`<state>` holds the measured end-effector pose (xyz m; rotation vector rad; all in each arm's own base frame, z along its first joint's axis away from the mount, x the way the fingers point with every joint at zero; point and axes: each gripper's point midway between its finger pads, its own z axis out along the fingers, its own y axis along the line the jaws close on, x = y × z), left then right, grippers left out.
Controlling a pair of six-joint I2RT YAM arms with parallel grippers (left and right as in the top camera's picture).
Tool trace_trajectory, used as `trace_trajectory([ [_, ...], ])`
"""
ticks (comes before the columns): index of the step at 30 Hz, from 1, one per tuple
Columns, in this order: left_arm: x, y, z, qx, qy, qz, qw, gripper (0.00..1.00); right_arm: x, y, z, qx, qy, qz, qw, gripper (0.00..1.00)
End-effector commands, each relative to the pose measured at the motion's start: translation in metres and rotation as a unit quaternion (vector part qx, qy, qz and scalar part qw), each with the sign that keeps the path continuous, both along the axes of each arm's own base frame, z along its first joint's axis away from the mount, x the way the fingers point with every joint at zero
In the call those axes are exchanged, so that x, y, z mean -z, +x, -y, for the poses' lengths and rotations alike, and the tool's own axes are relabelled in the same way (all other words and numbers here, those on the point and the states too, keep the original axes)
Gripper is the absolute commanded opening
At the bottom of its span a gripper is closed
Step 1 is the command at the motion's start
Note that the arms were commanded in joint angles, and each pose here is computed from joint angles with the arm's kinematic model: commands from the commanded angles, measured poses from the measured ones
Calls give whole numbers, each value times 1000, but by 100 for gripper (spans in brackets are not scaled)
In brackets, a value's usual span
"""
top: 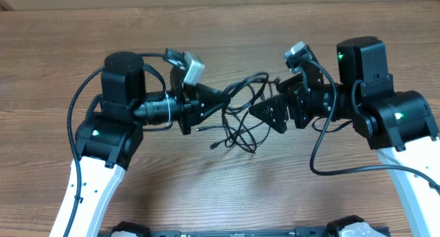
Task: Untangle cables
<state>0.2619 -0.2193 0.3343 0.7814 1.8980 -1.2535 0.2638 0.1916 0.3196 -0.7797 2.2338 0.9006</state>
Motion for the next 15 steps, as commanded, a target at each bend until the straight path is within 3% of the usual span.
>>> trace_trajectory([
  [1, 22, 10, -14, -27, 73, 47, 996, 4, 3, 0, 4, -64, -55, 92, 992, 100],
  [9, 31, -12, -5, 15, 78, 23, 997, 4, -7, -7, -23, -226, -109, 288, 924, 100],
  [13, 28, -25, 7, 47, 67, 22, 996, 4, -6, -1, -31, -237, -156, 333, 899, 100],
  [15, 28, -29, 12, 55, 67, 20, 996, 4, -5, 2, -32, -232, -174, 342, 894, 92],
])
